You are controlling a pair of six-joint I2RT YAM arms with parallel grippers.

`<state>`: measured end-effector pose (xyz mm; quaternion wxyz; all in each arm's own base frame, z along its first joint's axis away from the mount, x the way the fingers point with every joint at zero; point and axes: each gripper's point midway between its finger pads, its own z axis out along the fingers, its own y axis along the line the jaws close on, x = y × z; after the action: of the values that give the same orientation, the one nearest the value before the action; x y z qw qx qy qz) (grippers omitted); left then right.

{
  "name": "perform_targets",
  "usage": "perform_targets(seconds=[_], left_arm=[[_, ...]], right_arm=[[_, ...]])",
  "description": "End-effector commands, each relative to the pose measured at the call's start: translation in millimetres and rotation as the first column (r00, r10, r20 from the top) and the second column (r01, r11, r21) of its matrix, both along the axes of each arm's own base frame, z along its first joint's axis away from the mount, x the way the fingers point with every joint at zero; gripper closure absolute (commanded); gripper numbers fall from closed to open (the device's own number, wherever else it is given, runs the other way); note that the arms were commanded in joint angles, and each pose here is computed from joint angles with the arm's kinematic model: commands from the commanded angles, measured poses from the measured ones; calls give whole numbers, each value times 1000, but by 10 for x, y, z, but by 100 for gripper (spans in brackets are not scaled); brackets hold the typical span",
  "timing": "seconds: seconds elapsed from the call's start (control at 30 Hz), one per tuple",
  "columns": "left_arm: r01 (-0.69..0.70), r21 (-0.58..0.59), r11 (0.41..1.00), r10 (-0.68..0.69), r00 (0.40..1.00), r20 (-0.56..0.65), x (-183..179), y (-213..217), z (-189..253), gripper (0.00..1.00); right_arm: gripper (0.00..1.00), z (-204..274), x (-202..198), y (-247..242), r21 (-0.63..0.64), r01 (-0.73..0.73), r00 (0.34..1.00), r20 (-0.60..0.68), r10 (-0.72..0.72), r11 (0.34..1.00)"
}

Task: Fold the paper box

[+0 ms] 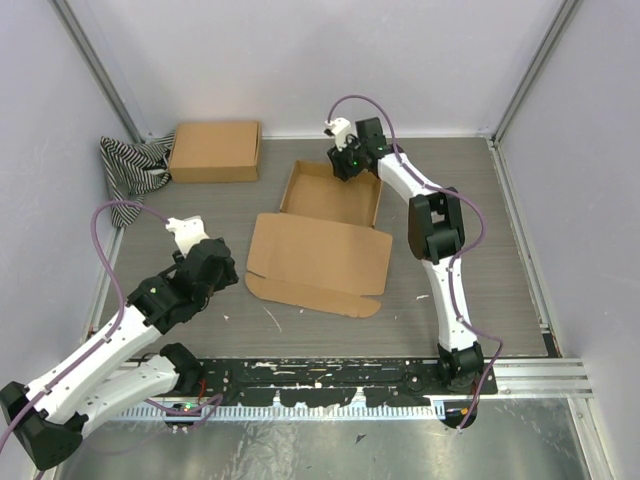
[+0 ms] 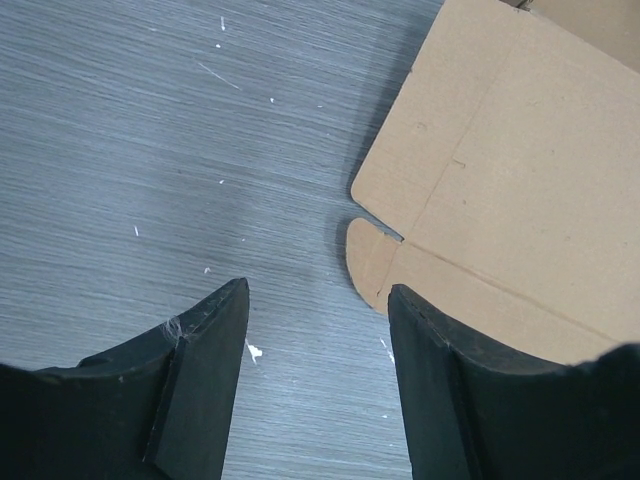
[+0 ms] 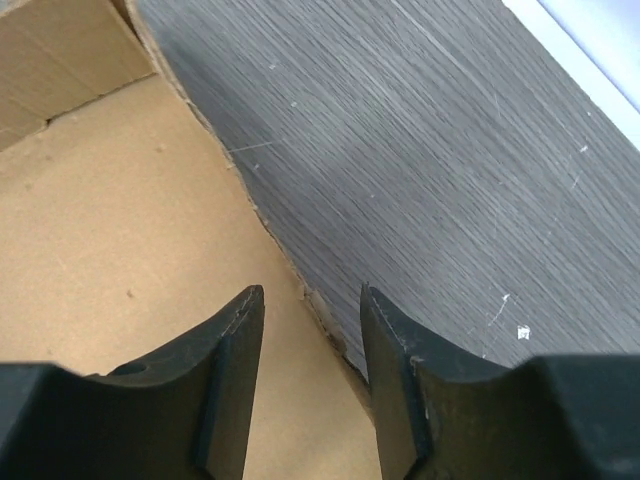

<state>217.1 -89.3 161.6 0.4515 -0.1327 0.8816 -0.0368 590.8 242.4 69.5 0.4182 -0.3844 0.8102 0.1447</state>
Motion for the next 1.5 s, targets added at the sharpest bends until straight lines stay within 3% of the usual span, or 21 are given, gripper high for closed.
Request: perform_targets(seconds=[0.0, 0.23, 0.37, 0.47, 0.57, 0.67, 0.7, 0.77, 0.8, 0.87, 0.93, 1.0, 1.07, 1.13, 1.23, 1.27, 1.37, 1.47], left_arm=[[5, -19, 1000, -5, 1000, 19, 42, -40, 43, 36], [52, -32, 998, -51, 998, 29, 42, -107, 95, 36], [88, -74, 993, -84, 995, 53, 40, -185, 169, 37], [113, -103, 988, -107, 992, 60, 34, -248, 214, 38], [134, -122, 983, -128, 990, 61, 29, -305, 238, 39], [152, -131, 980, -145, 987, 63, 30, -346, 260, 39], [154, -134, 979, -146, 987, 64, 36, -355, 263, 39], [160, -136, 978, -152, 986, 69, 53, -378, 275, 39], [163, -138, 977, -154, 985, 71, 61, -393, 280, 39], [168, -143, 975, -159, 985, 72, 83, -425, 285, 38], [172, -148, 974, -163, 984, 73, 106, -458, 303, 38], [177, -154, 972, -168, 983, 72, 119, -487, 316, 38], [184, -163, 969, -174, 982, 74, 123, -512, 333, 38], [188, -169, 967, -178, 981, 72, 111, -523, 328, 38], [183, -172, 968, -173, 982, 68, 89, -503, 283, 38], [181, -171, 969, -171, 983, 68, 80, -490, 275, 38], [160, -150, 976, -153, 987, 56, 49, -410, 242, 38], [138, -132, 982, -132, 990, 54, 9, -317, 246, 38]], right_arm=[[54, 399, 121, -145, 19, 88, 992, 94, -89, 996], [70, 321, -215, -545, -36, 182, 983, -4, -182, 983], [77, 342, -520, -833, -54, 320, 941, -95, -324, 946], [82, 339, -865, -1069, -71, 456, 869, -182, -461, 887], [85, 390, -1285, -1258, -91, 615, 742, -270, -614, 783], [91, 373, -1875, -1252, -98, 706, 619, -395, -678, 701], [93, 384, -2059, -1164, -70, 709, 612, -434, -662, 701], [88, 473, -2424, -954, 3, 748, 578, -494, -650, 663], [81, 494, -2622, -786, 49, 748, 581, -531, -617, 662], [47, 625, -2990, -435, 146, 788, 541, -629, -558, 599], [22, 823, -3370, -69, 236, 769, 563, -689, -456, 594], [19, 1090, -3650, 180, 309, 713, 631, -673, -386, 629], [18, 1315, -3710, 143, 309, 664, 694, -595, -405, 681], [18, 1490, -3544, -35, 259, 588, 785, -411, -463, 767], [17, 1559, -2976, -372, 56, 562, 827, -45, -560, 825], [17, 1483, -2807, -380, -13, 532, 847, 4, -532, 847], [23, 1093, -2389, -253, -126, 400, 913, -36, -407, 908], [40, 781, -2128, -99, -86, 287, 944, -146, -297, 954]])
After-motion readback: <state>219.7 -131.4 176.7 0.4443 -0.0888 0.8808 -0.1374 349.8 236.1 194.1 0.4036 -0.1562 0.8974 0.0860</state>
